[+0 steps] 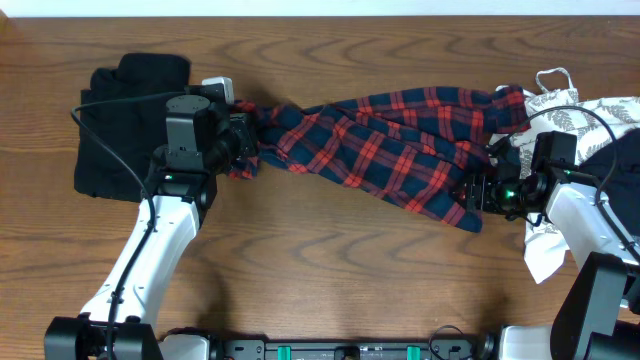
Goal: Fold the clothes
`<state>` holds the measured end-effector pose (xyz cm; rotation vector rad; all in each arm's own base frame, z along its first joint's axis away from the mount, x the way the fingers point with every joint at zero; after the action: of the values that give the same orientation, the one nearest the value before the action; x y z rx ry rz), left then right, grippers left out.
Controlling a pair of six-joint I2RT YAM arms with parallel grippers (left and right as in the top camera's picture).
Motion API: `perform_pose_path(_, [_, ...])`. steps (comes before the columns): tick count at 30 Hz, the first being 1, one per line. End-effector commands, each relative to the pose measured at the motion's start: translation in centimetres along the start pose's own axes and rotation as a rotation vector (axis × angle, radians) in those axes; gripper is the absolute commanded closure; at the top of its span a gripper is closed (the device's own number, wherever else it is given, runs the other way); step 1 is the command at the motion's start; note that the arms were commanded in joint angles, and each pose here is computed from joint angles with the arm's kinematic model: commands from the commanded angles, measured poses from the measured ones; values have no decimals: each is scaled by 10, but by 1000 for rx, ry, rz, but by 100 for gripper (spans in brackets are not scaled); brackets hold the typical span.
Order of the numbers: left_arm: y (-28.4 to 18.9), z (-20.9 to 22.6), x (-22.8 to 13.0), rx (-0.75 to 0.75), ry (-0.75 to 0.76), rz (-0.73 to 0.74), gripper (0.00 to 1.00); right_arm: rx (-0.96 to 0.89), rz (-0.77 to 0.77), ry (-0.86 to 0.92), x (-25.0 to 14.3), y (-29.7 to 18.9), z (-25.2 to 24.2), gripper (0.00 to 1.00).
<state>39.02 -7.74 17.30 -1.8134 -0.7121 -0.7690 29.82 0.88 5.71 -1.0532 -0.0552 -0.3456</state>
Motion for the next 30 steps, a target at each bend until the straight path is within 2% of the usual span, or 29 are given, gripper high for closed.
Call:
perform_pose_path(1, [-5, -1, 12, 8, 4, -32, 94, 21, 0, 8, -1, 0, 2, 39])
perform_pose_path(10, [-5, -1, 13, 7, 5, -36, 94, 21, -2, 9, -1, 0, 2, 80])
perform_pose_path(12, [-5, -1, 13, 7, 5, -36, 94, 21, -4, 8, 0, 0, 2, 90])
perform_pose_path(13, [-5, -1, 13, 7, 5, -36, 94, 21, -6, 7, 0, 0, 2, 99])
perform_pose_path(16, [-5, -1, 13, 7, 5, -36, 94, 23, -11, 4, 2, 0, 2, 99])
perform_pose_path(23, [-12, -5, 26, -2, 20, -88, 94, 199, -140, -84, 32, -26, 42, 99])
perform_pose_path(27, [-33, -12, 61, 3, 63, -242, 94, 189, -325, -170, 70, -74, 68, 99])
perform_pose_path(30, [-48, -8, 81, 65, 70, -340, 94, 99, -506, -145, 102, -114, 75, 99])
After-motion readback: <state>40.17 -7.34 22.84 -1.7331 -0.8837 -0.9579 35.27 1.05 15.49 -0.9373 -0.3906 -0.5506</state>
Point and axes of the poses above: each gripper's point midway between its finger pads, its own y axis out along the fingers, its own z axis along the line the jaws close on, x = y × z, the point moved 2 cm from there along -y, back along the fingers, and after that the axes turned 8 degrees about y, right-handed, at the moved point
